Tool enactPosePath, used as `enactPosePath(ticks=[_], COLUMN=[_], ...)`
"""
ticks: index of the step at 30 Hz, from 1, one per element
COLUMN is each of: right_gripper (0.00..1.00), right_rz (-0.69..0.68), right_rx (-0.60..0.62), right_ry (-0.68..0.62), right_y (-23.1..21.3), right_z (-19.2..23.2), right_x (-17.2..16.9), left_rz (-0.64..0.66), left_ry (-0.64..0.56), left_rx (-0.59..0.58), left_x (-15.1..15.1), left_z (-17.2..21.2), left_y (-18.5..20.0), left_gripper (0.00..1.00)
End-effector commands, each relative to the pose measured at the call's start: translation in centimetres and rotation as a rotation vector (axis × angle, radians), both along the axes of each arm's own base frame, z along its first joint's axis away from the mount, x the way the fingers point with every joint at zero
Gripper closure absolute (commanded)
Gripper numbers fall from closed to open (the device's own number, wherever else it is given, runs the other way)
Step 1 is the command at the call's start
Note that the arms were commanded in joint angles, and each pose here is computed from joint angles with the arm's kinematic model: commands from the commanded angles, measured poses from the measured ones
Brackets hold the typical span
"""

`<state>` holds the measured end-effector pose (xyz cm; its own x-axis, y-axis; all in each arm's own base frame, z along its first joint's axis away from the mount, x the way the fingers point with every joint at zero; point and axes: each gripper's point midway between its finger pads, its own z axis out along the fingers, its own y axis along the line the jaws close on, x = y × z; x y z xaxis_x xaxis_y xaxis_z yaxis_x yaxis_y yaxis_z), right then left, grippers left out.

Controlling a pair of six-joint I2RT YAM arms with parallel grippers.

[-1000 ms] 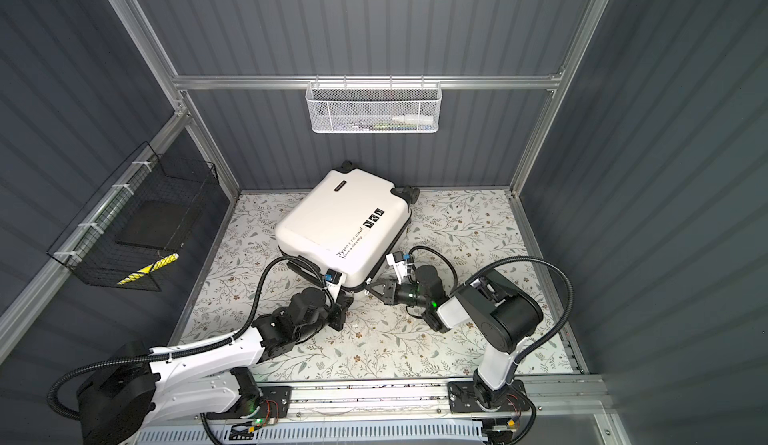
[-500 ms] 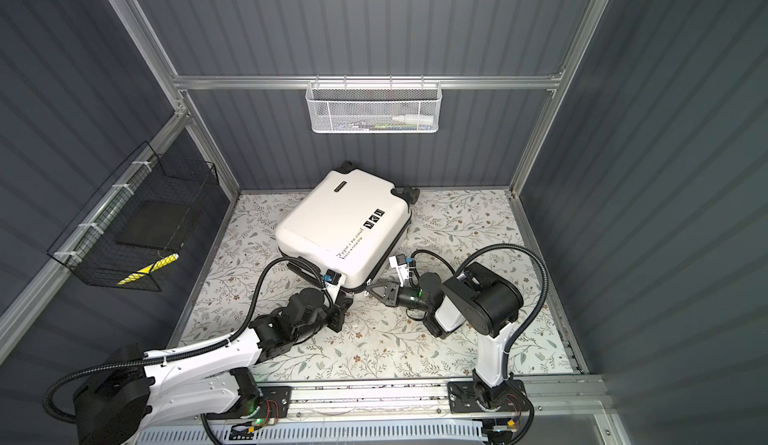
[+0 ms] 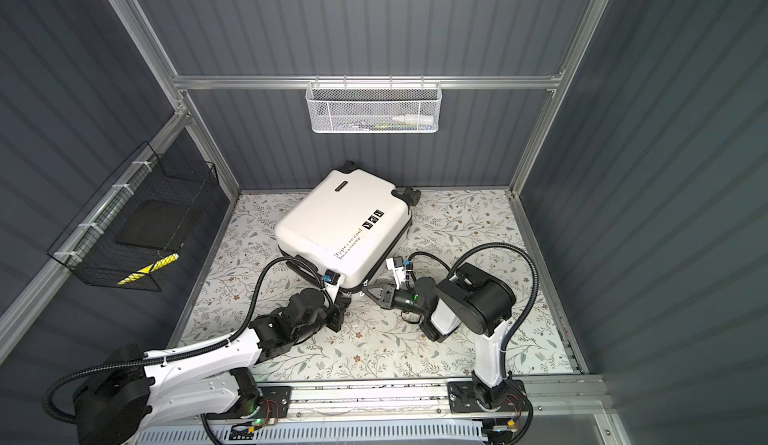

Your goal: Pack the luggage

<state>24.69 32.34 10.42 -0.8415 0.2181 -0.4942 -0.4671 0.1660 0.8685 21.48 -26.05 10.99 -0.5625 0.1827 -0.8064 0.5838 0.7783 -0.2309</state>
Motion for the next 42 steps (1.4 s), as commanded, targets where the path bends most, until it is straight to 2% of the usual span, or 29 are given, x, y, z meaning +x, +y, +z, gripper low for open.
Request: enactPosePath(ticks=[1, 8, 15, 24, 30, 31, 33, 35, 42], right_gripper=[1.0, 1.0, 1.0, 1.0, 1.0, 0.94, 0.73, 0.63, 0.49], right_rz=[0.208, 0.2, 0.202, 0.206, 0.193, 0.189, 0.181, 0.171, 0.081], right_rx=[-0.109, -0.11, -0.112, -0.119, -0.139, -0.14, -0.142, -0.141, -0.154], right_ry=[0.184, 0.195, 0.198, 0.204, 0.212, 0.216, 0.22, 0.219, 0.228], right_y=[0.7, 0.8, 0.8, 0.9, -0.3, -0.4, -0.7, -0.9, -3.3], right_z=[-4.8, -5.0, -5.1, -5.4, -6.0, -6.0, -6.1, -6.0, -6.2], right_x=[-5.3, -5.1, -5.3, -5.6, -6.1, -6.0, -5.9, -5.7, -4.7], left_rz=[-0.155, -0.203, -0.228, -0.177, -0.105, -0.101, -0.097, -0.092, -0.086], left_ry=[-0.032, -0.038, -0.062, -0.094, -0.113, -0.113, -0.114, -0.112, -0.108], left_rx=[-0.114, -0.101, -0.114, -0.122, -0.095, -0.092, -0.09, -0.086, -0.075], left_x=[-1.5, -2.7, -2.2, -0.4, 0.3, 0.3, 0.2, 0.1, -0.1], left_z=[3.8, 3.9, 4.5, 5.1, 4.6, 4.6, 4.6, 4.5, 4.3], left_y=[-3.5, -4.9, -7.4, -8.6, -7.2, -7.0, -6.7, -6.4, -5.8], left_gripper=[1.0, 1.0, 1.0, 1.0, 1.0, 1.0, 1.0, 1.0, 1.0])
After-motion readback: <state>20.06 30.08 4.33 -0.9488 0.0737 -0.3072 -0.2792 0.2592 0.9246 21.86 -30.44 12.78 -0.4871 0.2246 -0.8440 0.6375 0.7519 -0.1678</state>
